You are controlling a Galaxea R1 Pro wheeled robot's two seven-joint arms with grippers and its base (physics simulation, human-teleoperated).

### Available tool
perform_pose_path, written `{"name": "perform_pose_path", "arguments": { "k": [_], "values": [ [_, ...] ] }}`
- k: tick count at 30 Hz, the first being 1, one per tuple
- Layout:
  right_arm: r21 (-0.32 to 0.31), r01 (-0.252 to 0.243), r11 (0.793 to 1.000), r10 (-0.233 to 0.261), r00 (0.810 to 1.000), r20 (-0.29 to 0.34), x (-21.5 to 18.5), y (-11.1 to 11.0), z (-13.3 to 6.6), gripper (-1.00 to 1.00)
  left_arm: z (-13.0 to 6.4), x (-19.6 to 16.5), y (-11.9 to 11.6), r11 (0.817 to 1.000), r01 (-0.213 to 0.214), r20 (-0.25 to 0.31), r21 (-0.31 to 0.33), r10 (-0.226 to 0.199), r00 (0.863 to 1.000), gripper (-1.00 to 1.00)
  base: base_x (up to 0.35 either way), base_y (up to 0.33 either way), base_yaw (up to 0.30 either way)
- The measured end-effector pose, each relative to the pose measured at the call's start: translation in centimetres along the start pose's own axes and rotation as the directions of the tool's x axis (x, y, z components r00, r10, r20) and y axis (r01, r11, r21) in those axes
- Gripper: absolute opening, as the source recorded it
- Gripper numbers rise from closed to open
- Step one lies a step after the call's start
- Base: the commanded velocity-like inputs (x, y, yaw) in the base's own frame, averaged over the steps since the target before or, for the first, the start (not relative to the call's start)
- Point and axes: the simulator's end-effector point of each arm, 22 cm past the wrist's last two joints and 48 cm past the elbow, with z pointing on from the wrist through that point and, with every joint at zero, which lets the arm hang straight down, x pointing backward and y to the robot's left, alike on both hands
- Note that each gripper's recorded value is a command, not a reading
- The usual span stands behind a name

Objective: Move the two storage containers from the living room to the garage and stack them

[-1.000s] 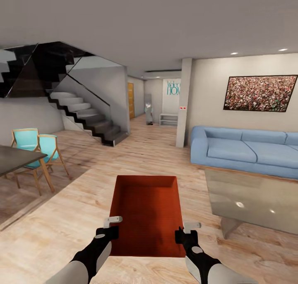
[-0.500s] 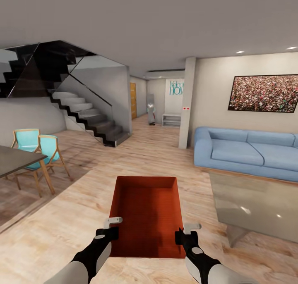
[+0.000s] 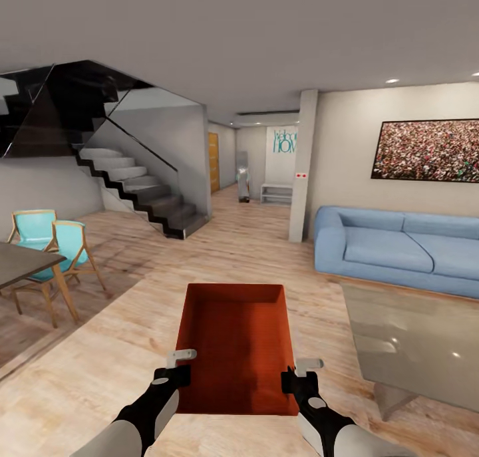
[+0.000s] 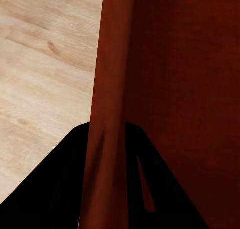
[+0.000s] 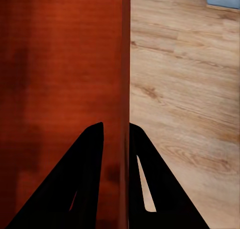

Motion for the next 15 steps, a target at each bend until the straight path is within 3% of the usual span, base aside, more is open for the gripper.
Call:
{"name": "perform_pose_path", "arguments": {
  "k": [15],
  "values": [
    [-0.002,0.003,1.0,-0.003,1.0,-0.001,-0.09,0.02,0.04,-1.0,0.01,0.02,0.03,1.0,0.003,-0.001,0.0,-0.003,1.0,-1.0,0.321,0.0,0.0]
  ]
}}
